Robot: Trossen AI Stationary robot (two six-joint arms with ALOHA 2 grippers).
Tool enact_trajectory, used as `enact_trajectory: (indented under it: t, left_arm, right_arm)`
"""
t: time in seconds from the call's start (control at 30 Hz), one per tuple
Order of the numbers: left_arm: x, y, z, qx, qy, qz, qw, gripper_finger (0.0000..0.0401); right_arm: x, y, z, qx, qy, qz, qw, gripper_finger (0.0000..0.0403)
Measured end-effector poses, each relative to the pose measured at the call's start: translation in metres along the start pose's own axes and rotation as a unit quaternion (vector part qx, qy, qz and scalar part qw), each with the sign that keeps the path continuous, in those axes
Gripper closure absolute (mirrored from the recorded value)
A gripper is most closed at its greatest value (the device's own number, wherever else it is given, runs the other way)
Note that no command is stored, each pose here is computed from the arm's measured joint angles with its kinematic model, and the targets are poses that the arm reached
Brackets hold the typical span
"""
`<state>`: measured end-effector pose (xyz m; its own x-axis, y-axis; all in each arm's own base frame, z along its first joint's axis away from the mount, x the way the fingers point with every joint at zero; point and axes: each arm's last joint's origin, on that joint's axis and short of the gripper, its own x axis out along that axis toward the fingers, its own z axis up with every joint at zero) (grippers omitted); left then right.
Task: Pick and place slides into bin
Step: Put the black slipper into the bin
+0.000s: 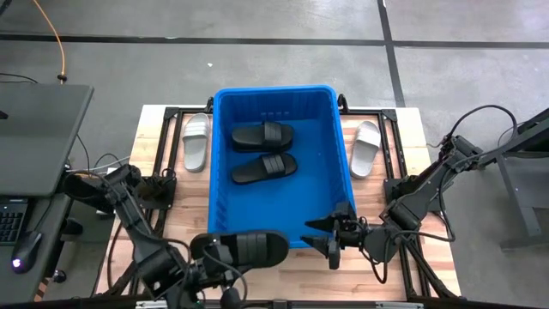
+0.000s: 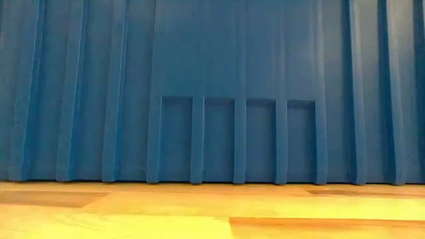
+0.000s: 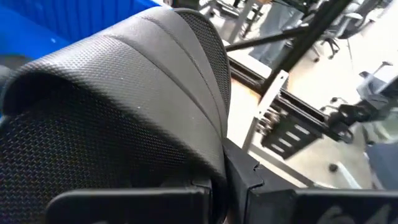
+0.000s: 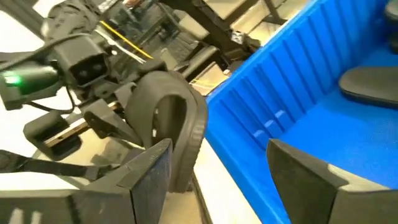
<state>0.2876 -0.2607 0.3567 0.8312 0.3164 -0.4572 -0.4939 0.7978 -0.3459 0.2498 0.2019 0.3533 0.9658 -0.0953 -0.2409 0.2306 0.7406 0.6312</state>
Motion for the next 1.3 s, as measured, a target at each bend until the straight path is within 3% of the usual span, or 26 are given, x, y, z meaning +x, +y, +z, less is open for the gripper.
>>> enact_trajectory:
  t: [0.23, 0.57, 0.83, 1.3]
  left_arm:
    - [0.006, 0.007, 0.019, 0.011, -0.034, 0.019, 0.999, 0.0401]
    - [0.007, 0.011, 0.027, 0.014, -0.052, 0.032, 0.998, 0.0401]
    - [0.006, 0.013, 0.029, 0.014, -0.064, 0.039, 0.997, 0.0401]
    - [0.015, 0.015, 0.035, 0.008, -0.06, 0.044, 0.997, 0.0401]
  right_arm:
    - [0.009, -0.012, 0.005, 0.014, 0.002, -0.035, 0.999, 0.0153]
    - [0.022, -0.011, 0.018, 0.007, 0.028, 0.018, 0.999, 0.0103]
    - [0.021, -0.001, 0.024, 0.02, 0.007, 0.065, 0.998, 0.0107]
    - [0.038, -0.013, 0.036, 0.045, 0.018, 0.062, 0.997, 0.0108]
